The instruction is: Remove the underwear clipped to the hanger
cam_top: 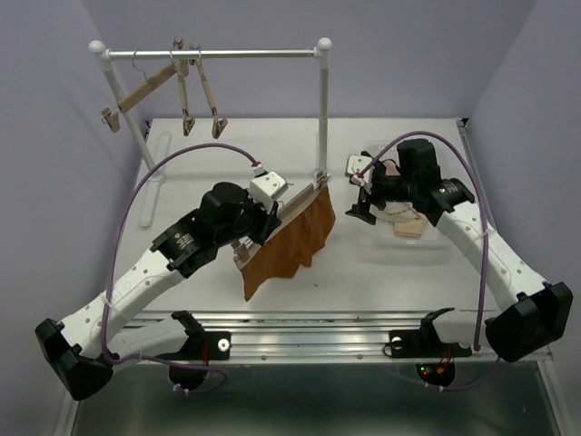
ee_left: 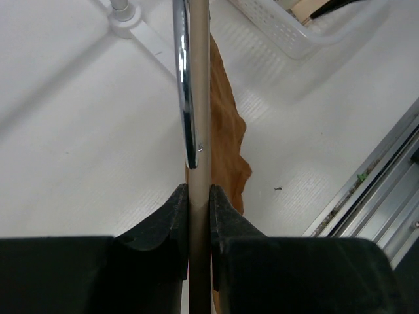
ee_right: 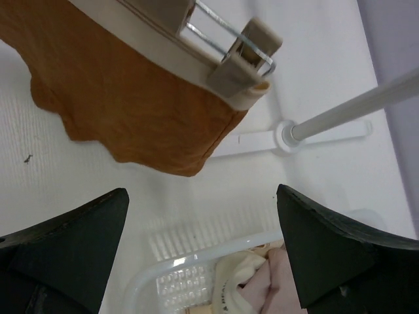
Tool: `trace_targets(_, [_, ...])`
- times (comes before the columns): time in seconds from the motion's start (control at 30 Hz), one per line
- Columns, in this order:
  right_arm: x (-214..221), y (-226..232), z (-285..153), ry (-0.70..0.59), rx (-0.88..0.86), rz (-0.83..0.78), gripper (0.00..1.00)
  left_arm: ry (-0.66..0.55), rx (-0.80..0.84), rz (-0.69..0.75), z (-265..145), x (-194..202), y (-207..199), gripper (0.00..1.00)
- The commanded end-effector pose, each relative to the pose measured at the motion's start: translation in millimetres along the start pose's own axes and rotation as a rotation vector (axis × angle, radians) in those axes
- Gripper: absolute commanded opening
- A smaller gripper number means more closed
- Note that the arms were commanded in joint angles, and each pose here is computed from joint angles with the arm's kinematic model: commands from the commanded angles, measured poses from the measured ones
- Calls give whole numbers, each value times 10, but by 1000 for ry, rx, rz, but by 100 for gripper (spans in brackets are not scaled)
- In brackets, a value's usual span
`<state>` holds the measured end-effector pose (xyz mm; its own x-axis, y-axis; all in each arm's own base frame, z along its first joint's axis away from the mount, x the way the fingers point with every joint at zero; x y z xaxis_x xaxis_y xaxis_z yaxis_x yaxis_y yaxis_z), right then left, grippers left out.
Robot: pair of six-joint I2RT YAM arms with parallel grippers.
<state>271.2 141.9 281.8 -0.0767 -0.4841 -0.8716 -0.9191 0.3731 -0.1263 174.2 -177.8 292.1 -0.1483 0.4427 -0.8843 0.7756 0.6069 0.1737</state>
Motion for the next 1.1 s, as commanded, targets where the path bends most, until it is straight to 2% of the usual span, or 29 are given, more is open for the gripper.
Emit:
trace_targets(0.0, [-220, 15, -93, 26, -138, -150, 100, -14, 87, 81, -5, -38, -64, 0])
trace_targets(0.17, [-331, -45, -108, 73, -220, -227, 100, -16, 112, 114, -10, -35, -85, 0])
trace_targets(0.4, [-431, -39, -64, 115, -382, -255, 100, -33, 141, 129, -36, -73, -132, 0])
trace_targets(0.77, [-517, 8, 198, 148, -454, -271, 98, -36, 142, 137, -42, -89, -147, 0])
trace_targets(0.9, [-523, 27, 279, 167, -475, -260, 90, -30, 140, 135, -37, -77, -149, 0])
trace_targets(1.03, [-536, 36, 301, 177, -476, -253, 76, -26, 133, 135, -28, -74, -142, 0])
trace_targets(1.07, [-541, 49, 329, 181, -475, -249, 69, -23, 134, 135, -26, -66, -144, 0])
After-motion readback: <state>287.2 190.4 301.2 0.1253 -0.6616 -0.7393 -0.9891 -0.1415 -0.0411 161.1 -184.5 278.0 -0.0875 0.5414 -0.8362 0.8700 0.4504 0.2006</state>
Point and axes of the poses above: each gripper's point midway between its finger pads, its own z axis out along the fingers, its own y axis along the line the jaws close on, x = y × z, the point moved 8 cm from there along -z, back along the fingers, and after that the axes turned 14 degrees about z, right-handed, at the moved point
